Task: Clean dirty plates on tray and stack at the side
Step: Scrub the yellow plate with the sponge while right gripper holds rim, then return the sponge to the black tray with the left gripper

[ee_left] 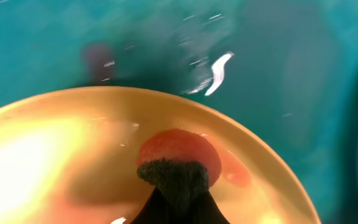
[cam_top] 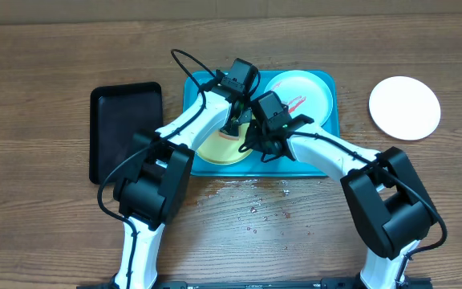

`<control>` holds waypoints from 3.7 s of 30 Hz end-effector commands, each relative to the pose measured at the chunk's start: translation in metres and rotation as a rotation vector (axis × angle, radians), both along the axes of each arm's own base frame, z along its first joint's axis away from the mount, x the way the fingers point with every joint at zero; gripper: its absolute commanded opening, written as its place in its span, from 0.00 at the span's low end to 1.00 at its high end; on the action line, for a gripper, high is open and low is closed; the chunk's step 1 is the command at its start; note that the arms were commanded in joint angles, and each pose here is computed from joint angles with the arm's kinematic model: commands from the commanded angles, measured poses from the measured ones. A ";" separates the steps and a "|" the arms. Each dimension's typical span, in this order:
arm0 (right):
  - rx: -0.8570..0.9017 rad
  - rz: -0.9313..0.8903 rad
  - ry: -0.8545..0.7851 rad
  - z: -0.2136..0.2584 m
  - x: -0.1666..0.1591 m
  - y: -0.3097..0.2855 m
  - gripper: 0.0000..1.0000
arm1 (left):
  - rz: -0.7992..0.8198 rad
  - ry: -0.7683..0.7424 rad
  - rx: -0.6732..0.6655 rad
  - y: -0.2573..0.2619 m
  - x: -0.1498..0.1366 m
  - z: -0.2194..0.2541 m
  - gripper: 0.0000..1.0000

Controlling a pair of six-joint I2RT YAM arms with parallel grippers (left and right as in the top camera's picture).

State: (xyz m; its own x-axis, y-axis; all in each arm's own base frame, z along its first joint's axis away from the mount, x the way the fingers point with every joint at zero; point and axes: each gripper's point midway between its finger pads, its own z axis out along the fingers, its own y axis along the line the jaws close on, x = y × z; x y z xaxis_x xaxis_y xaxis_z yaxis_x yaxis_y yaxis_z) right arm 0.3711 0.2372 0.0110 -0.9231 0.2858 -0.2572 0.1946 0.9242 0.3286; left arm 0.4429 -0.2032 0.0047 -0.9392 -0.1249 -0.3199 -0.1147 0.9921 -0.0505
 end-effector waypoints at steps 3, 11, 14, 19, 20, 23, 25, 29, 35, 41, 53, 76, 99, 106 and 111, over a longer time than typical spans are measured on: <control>0.032 0.039 -0.027 0.012 0.003 0.012 0.04 | 0.073 0.211 0.242 0.076 -0.042 -0.058 0.04; 0.029 0.037 -0.028 0.012 0.003 0.011 0.04 | 0.131 0.300 0.271 0.109 -0.055 -0.056 0.04; 0.029 0.037 -0.028 0.012 0.003 0.011 0.04 | 0.138 0.320 0.289 0.116 -0.059 -0.055 0.04; 0.024 0.034 -0.031 0.012 0.004 0.010 0.04 | 0.138 0.319 0.293 0.116 -0.058 -0.052 0.04; 0.024 0.033 -0.032 0.012 0.004 0.010 0.04 | 0.134 0.317 0.282 0.113 -0.058 -0.052 0.04; 0.024 0.033 -0.032 0.012 0.004 0.010 0.04 | 0.114 0.310 0.232 0.097 -0.056 -0.054 0.04; 0.026 0.033 -0.034 0.012 0.005 0.011 0.04 | 0.094 0.299 0.179 0.081 -0.054 -0.056 0.04; 0.026 0.034 -0.034 0.012 0.005 0.011 0.04 | 0.017 0.250 0.055 0.042 -0.043 -0.058 0.04; 0.027 0.033 -0.034 0.012 0.005 0.011 0.04 | -0.043 0.196 -0.012 0.008 -0.037 -0.057 0.04; 0.029 0.033 -0.037 0.013 0.005 0.011 0.04 | -0.063 0.172 -0.032 -0.006 -0.035 -0.057 0.04; 0.035 0.026 -0.042 0.014 0.007 0.012 0.04 | -0.115 0.194 -0.093 -0.036 -0.049 -0.056 0.04; 0.056 -0.037 -0.090 0.020 0.020 0.012 0.04 | 0.056 0.125 0.227 0.029 -0.047 -0.059 0.04; 0.044 -0.037 -0.073 0.017 0.017 0.010 0.04 | 0.124 0.185 0.177 0.080 -0.028 -0.043 0.04; 0.035 -0.031 -0.065 0.016 0.015 0.008 0.04 | 0.031 0.017 0.048 0.055 0.003 0.047 0.04; 0.034 -0.040 -0.064 0.018 0.016 0.004 0.04 | -0.044 -0.193 0.021 0.056 0.010 0.149 0.04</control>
